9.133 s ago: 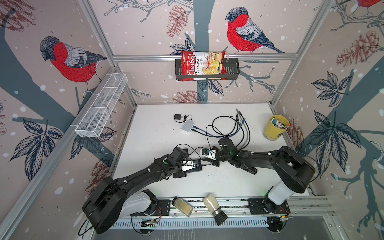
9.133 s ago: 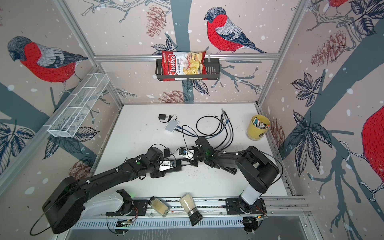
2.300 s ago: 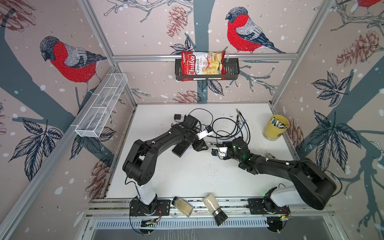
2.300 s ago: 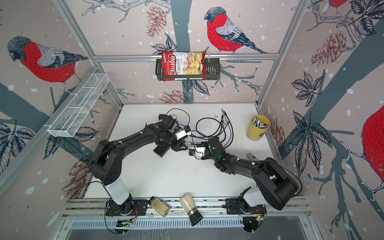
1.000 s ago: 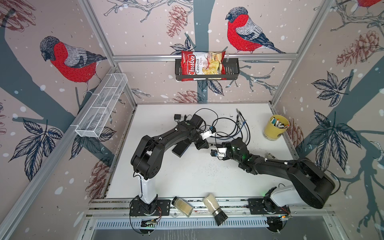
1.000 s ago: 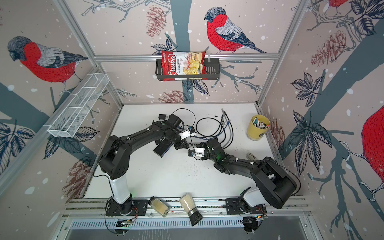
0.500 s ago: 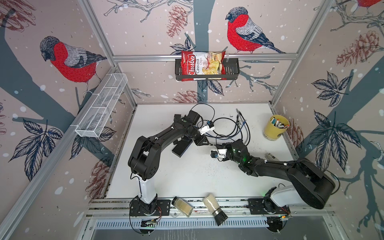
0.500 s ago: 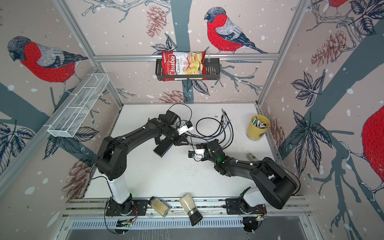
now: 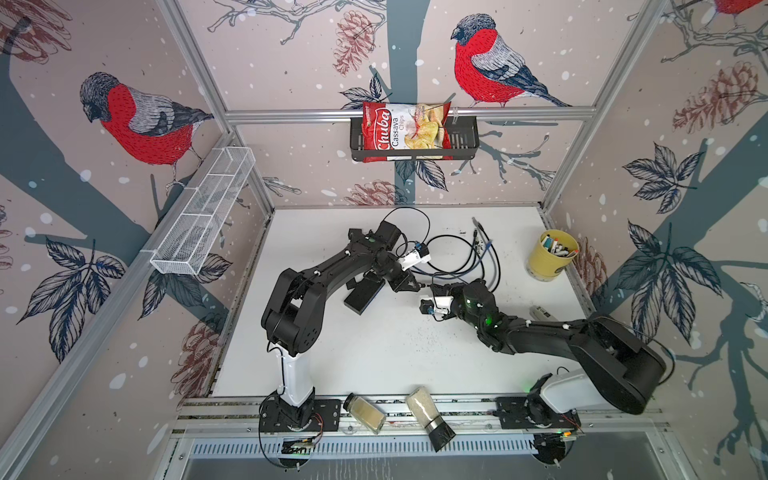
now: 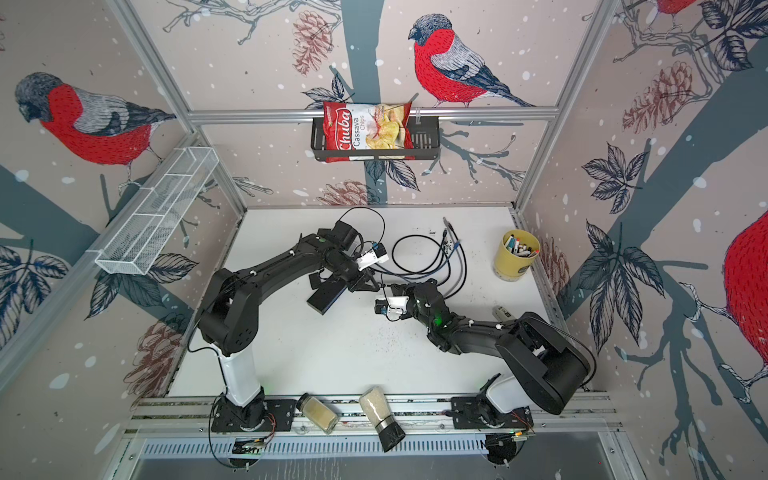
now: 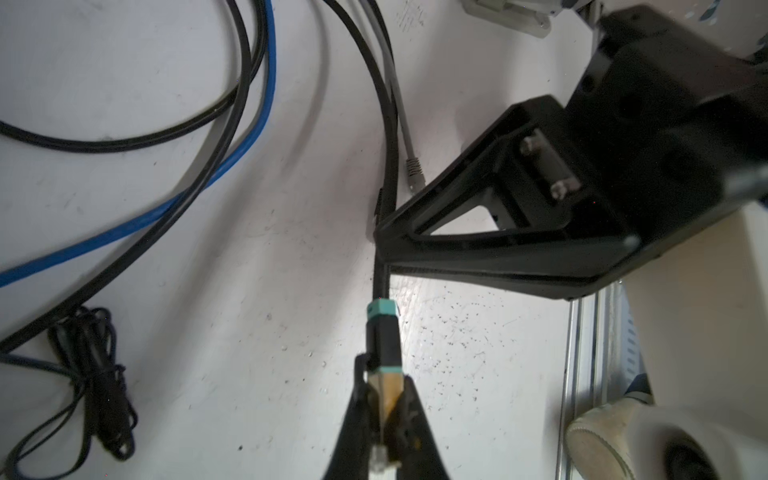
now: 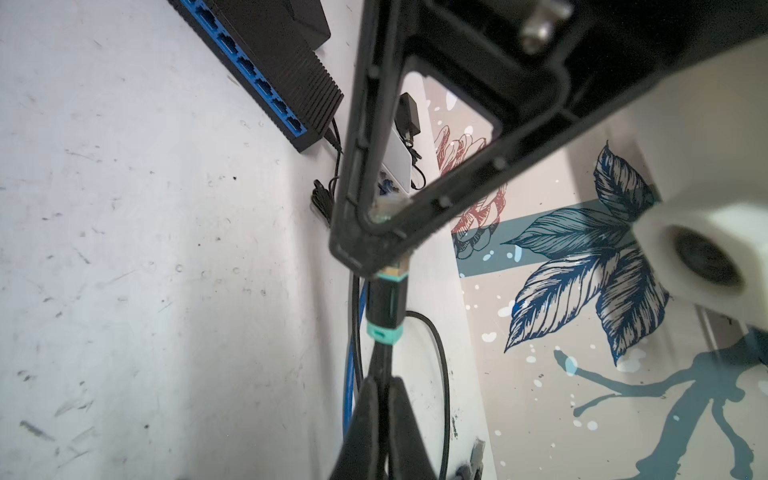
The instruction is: Insert the plug into the switch port
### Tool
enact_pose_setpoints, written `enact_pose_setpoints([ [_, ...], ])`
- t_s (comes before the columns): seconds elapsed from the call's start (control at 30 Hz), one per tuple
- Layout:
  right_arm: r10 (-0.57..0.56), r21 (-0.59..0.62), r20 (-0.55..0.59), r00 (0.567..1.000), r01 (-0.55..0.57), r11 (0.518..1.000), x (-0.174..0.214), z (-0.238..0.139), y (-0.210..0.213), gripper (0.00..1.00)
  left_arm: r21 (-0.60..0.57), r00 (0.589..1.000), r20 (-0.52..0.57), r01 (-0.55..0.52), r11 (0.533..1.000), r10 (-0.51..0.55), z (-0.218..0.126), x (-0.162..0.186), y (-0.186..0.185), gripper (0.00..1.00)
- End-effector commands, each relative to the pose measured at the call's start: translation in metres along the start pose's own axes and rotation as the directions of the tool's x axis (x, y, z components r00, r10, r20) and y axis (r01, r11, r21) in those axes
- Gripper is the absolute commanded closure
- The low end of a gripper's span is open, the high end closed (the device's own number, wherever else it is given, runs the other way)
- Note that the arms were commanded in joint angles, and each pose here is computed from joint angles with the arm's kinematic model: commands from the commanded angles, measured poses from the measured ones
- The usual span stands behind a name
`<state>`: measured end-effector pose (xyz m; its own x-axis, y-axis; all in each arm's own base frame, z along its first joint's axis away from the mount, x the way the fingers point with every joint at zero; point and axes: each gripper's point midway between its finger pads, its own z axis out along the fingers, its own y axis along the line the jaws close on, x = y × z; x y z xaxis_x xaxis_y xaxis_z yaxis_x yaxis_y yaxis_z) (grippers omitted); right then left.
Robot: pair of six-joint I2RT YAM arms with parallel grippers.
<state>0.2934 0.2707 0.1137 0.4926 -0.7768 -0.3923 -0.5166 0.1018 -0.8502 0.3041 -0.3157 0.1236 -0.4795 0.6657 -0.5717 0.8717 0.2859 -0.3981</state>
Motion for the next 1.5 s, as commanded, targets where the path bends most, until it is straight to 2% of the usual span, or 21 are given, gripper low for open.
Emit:
enact_pose_setpoints([
  [0.0,0.007,0.022,0.017,1.0,-0.007,1.0,-0.006,0.002,-0.008,0.94,0.003,1.0,0.009,-0.004,1.0,0.004,-0.003,-0.001,-0.003,1.0],
  [0.07,0.017,0.002,0.011,1.0,-0.017,1.0,-0.005,0.004,-0.005,0.93,-0.025,1.0,0.011,-0.014,1.0,0.015,-0.003,-0.001,-0.001,1.0],
  [0.13,0.042,-0.003,0.007,0.999,-0.042,0.999,-0.005,0.005,-0.006,0.81,-0.065,0.999,0.007,-0.037,0.997,0.038,-0.004,0.001,-0.001,1.0],
  [0.2,0.068,-0.049,0.008,0.998,-0.067,0.997,-0.006,0.005,-0.003,0.76,-0.113,0.998,0.005,-0.069,0.991,0.07,-0.005,0.002,0.001,1.0],
  [0.37,0.207,-0.204,0.021,0.978,-0.198,0.959,-0.012,0.001,0.002,0.72,-0.237,0.985,0.023,-0.159,0.958,0.169,-0.011,0.002,0.005,1.0],
  [0.53,0.353,-0.334,0.014,0.935,-0.329,0.883,-0.015,-0.012,-0.002,0.72,-0.363,0.96,0.064,-0.232,0.902,0.272,-0.028,-0.006,0.008,1.0],
  [0.67,0.435,-0.389,-0.004,0.9,-0.402,0.829,-0.013,-0.019,-0.005,0.72,-0.393,0.934,0.029,-0.317,0.863,0.356,-0.029,-0.001,0.008,1.0],
  [0.93,0.583,-0.481,-0.041,0.811,-0.528,0.7,-0.013,-0.014,-0.021,0.72,-0.433,0.823,-0.029,-0.522,0.735,0.568,-0.026,0.015,-0.001,1.0],
  [1.07,0.616,-0.545,-0.023,0.787,-0.526,0.652,-0.023,-0.015,-0.025,0.7,-0.437,0.78,-0.036,-0.574,0.692,0.624,-0.024,0.019,-0.007,1.0],
  [1.17,0.619,-0.619,-0.01,0.785,-0.491,0.613,-0.033,-0.018,-0.021,0.69,-0.438,0.735,-0.065,-0.629,0.643,0.675,-0.019,0.025,-0.01,1.0],
  [1.33,0.598,-0.643,0.012,0.801,-0.452,0.619,-0.036,-0.015,-0.014,0.66,-0.452,0.685,-0.066,-0.668,0.59,0.725,-0.014,0.023,-0.015,1.0],
  [1.47,0.58,-0.696,-0.001,0.815,-0.416,0.585,-0.039,-0.014,0.0,0.65,-0.487,0.633,-0.081,-0.699,0.523,0.77,-0.013,0.021,-0.018,1.0],
])
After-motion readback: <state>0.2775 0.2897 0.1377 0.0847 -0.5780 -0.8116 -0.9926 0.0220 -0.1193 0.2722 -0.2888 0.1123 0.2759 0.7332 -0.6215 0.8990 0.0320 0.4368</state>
